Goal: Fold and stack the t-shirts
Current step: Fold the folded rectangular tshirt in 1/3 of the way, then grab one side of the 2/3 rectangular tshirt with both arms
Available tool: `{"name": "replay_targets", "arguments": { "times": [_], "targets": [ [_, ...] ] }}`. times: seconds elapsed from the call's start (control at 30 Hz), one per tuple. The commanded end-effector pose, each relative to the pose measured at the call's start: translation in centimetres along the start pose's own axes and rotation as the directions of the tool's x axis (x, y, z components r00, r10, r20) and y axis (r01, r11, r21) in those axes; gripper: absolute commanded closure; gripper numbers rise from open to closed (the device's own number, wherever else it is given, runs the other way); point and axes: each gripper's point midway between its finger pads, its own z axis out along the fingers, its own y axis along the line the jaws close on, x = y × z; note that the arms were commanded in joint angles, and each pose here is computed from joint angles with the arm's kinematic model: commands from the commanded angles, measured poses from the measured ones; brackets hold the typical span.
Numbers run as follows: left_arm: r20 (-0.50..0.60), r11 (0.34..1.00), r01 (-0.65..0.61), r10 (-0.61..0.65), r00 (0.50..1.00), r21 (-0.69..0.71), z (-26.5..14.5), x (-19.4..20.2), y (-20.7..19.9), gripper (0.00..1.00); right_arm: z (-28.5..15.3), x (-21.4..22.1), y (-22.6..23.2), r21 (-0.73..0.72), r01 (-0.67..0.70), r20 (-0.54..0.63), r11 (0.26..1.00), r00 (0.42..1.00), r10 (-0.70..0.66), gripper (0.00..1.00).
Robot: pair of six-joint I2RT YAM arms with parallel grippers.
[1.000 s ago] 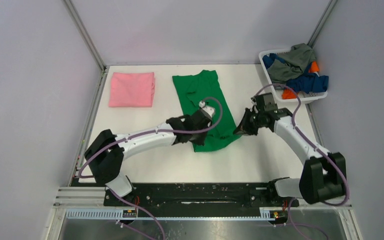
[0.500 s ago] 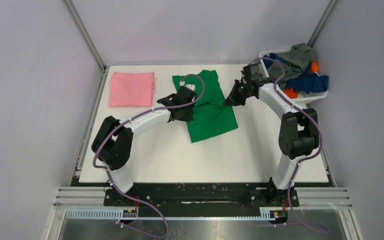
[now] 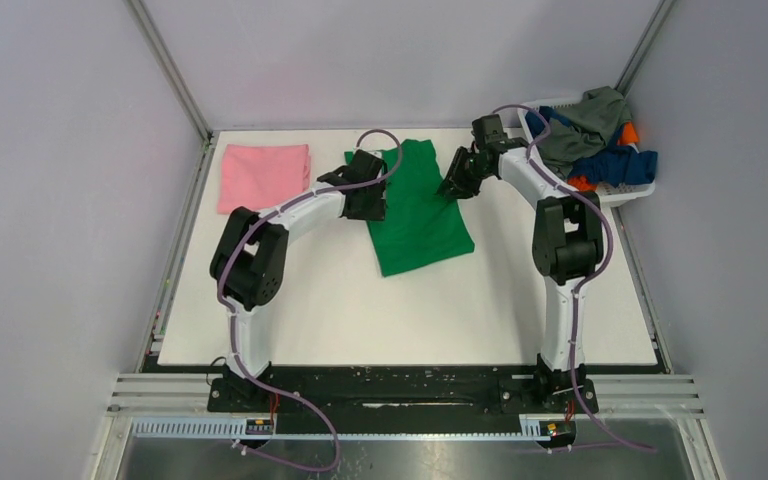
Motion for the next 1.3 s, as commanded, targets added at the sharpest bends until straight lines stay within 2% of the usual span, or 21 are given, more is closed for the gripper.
{"name": "replay_targets", "arguments": {
  "times": [0.0,0.03,0.1,0.13,0.2,0.23,0.37,0.43,0.53,0.63,0.77,0.9,1.03,1.07,1.1,1.17,1.27],
  "targets": [
    [0.076,0.997,-0.008,0.003,0.997,0.077,-1.5,-4.3,-1.5,0.49,-1.1,-2.4,0.9,0.017,0.026,0.053,1.000,0.998,-0.027,0.44],
    [0.087,0.995,-0.015,0.006,0.996,0.104,-2.4,-4.7,-1.9,0.42,-1.4,-2.3,1.0,0.017,0.037,0.054,0.999,0.998,-0.038,0.26],
    [0.094,0.983,-0.035,0.018,0.995,0.179,-4.1,-4.2,-3.0,0.32,-2.3,-1.8,0.9,0.016,0.074,0.057,0.997,0.996,-0.075,0.02],
    [0.105,0.974,-0.052,0.029,0.994,0.221,-5.1,-3.8,-3.5,0.29,-3.2,-1.4,0.7,0.020,0.098,0.063,0.995,0.993,-0.099,0.01],
    [0.113,0.957,-0.108,0.079,0.990,0.270,-6.7,-1.7,-4.6,0.16,-4.4,0.2,-0.6,0.047,0.124,0.061,0.991,0.990,-0.127,0.01],
    [0.113,0.952,-0.142,0.114,0.987,0.273,-7.2,-0.3,-4.9,0.14,-4.7,1.3,-1.6,0.065,0.126,0.058,0.990,0.990,-0.130,0.01],
    [0.057,0.948,-0.242,0.235,0.970,0.206,-7.9,6.3,-5.8,0.14,-5.6,6.3,-4.8,0.069,0.110,0.044,0.992,0.993,-0.113,0.01],
    [0.004,0.957,-0.224,0.227,0.974,0.182,-7.2,9.1,-5.3,0.14,-5.6,8.4,-6.3,0.083,0.089,0.021,0.993,0.996,-0.091,0.00],
    [-0.039,0.962,-0.205,0.215,0.976,0.178,-5.9,11.0,-5.4,0.17,-5.2,10.1,-8.0,0.111,0.068,-0.002,0.992,0.998,-0.068,0.02],
    [-0.034,0.964,-0.203,0.212,0.977,0.172,-4.3,11.1,-5.7,0.23,-4.7,10.4,-9.1,0.139,0.034,-0.023,0.990,0.999,-0.031,0.06],
    [-0.051,0.959,-0.215,0.227,0.972,0.183,-2.6,11.3,-6.3,0.35,-3.8,10.0,-9.7,0.154,-0.012,-0.024,0.988,1.000,0.016,0.14],
    [-0.088,0.958,-0.235,0.252,0.964,0.167,-1.6,12.1,-6.0,0.63,-3.1,10.1,-10.3,0.171,-0.047,-0.031,0.984,0.998,0.053,0.22],
    [-0.122,0.958,-0.235,0.256,0.959,0.168,-1.6,13.1,-5.5,0.92,-2.6,9.9,-11.0,0.187,-0.062,-0.034,0.980,0.997,0.070,0.34],
    [-0.127,0.958,-0.233,0.255,0.959,0.167,-1.8,13.3,-5.4,0.97,-2.4,9.9,-11.1,0.191,-0.066,-0.037,0.979,0.996,0.075,0.38],
    [-0.136,0.959,-0.231,0.254,0.958,0.162,-1.9,13.6,-5.1,1.00,-2.2,9.9,-11.2,0.190,-0.067,-0.040,0.980,0.996,0.076,0.45],
    [-0.146,0.961,-0.228,0.251,0.957,0.158,-2.2,14.1,-4.8,1.00,-1.9,9.9,-11.2,0.190,-0.066,-0.044,0.979,0.996,0.076,0.55],
    [-0.149,0.963,-0.216,0.240,0.959,0.161,-2.7,14.4,-4.7,1.00,-1.6,9.5,-11.6,0.202,-0.066,-0.025,0.977,0.997,0.073,0.62]
  ]
}}
